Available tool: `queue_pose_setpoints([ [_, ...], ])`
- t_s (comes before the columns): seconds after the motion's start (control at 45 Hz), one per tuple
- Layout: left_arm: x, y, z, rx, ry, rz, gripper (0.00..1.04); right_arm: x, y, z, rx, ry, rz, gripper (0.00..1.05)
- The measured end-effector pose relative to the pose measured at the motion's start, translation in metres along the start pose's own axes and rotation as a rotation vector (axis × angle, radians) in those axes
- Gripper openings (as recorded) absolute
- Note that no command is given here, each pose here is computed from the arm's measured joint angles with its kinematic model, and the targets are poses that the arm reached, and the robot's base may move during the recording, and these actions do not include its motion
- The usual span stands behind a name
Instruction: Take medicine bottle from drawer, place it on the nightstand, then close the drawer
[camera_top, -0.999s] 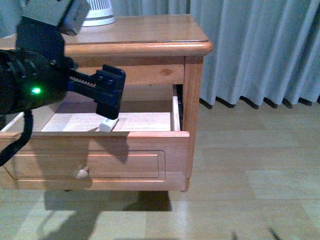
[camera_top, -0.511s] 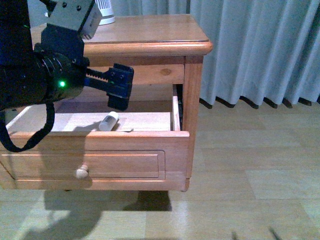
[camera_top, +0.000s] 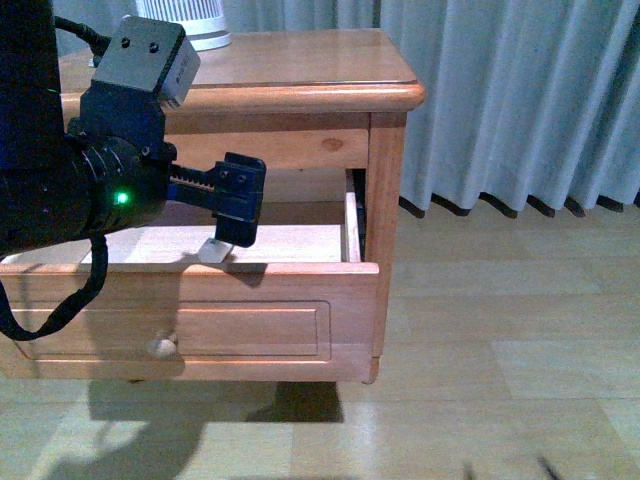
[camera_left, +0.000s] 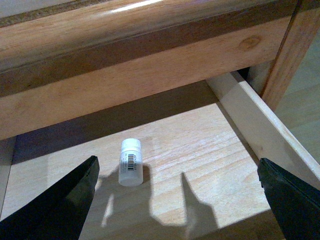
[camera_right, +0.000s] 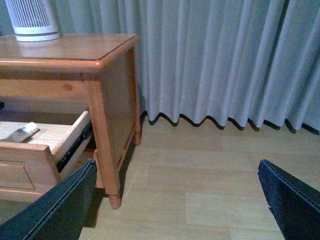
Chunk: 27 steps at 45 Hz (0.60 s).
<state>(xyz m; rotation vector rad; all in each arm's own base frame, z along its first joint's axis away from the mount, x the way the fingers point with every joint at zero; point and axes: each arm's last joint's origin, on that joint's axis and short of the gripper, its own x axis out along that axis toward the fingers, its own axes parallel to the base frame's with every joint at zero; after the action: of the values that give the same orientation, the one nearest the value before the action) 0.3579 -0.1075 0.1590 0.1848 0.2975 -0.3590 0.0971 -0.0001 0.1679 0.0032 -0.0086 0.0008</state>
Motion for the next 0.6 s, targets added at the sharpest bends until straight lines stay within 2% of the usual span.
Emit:
queue_pose_setpoints([
  [0.422,-0.022,0.003,0.014,-0.039,-0.041,-0.017,0.98,0.0,0.0,0.0,0.0,0.0,0.0,0.98],
  [0.599,-0.042,0.01,0.031,-0.033,-0.096,-0.01,0.98,0.0,0.0,0.0,0.0,0.0,0.0,0.98],
])
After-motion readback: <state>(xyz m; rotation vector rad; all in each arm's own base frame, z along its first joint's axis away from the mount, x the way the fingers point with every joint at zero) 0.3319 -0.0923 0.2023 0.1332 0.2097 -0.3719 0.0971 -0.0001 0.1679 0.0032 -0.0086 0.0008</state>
